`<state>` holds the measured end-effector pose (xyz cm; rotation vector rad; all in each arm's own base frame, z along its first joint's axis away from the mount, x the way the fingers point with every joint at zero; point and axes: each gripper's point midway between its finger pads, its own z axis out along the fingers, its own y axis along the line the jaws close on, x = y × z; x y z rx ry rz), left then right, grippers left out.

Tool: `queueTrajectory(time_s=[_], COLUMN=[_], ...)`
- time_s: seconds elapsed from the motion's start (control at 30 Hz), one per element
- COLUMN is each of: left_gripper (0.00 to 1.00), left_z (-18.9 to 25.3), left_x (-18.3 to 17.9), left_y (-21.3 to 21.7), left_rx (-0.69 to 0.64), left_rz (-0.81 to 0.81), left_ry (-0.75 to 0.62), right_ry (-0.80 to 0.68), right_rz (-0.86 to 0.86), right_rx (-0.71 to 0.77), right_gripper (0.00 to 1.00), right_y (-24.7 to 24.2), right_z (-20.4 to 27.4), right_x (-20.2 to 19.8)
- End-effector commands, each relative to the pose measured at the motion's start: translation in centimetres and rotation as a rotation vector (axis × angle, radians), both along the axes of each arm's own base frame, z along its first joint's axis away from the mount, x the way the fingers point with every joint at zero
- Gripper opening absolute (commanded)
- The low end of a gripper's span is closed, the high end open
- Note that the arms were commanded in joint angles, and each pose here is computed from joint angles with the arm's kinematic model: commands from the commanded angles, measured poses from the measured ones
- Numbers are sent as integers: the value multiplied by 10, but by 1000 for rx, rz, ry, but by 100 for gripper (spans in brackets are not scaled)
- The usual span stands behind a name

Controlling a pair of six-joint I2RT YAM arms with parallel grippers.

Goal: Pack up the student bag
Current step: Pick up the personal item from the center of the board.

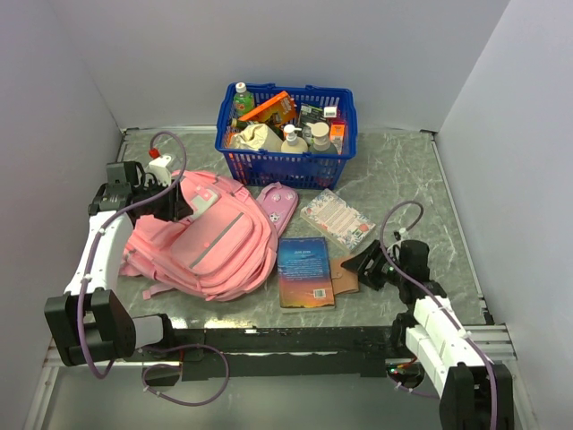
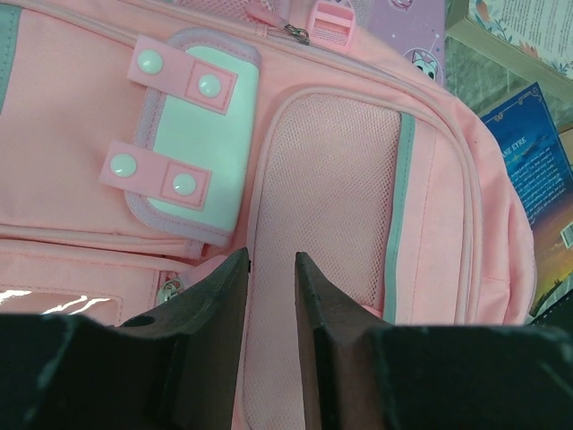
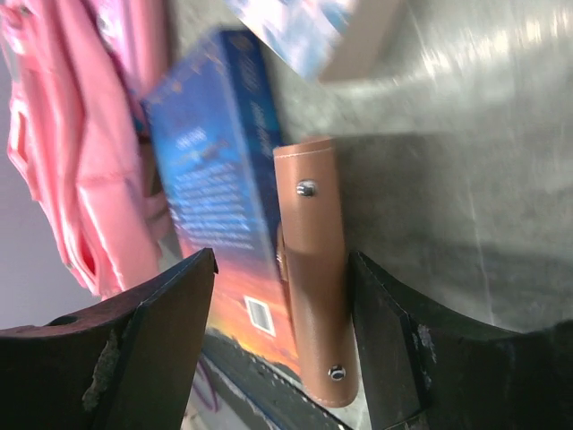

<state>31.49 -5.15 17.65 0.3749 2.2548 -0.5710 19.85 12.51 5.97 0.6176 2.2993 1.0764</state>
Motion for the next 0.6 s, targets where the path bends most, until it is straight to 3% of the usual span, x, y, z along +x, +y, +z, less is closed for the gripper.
queueTrajectory(time_s=[0.0,0.2,0.3,0.47,0.57], left_gripper=[33,33,33,34,40], left_z=[16,16,17,33,57], left_x=[5,7,6,4,-6], left_y=[-4,-7,-9,-12,-28], left_rx=[-22,-31,-32,-27,-38], left_rz=[-10,-13,-21,-53,-157], left_ry=[-55,-52,-52,-78,-104], right_ry=[-29,-22,-6,9,0], right_rz=[40,85,88,94,83], right_rx=[65,4,-17,-59,-87], right_gripper=[68,67,61,38,28], right_y=[11,17,19,18,15], right_z=[4,3,-2,-6,-1], right_x=[-2,-1,-1,0,3])
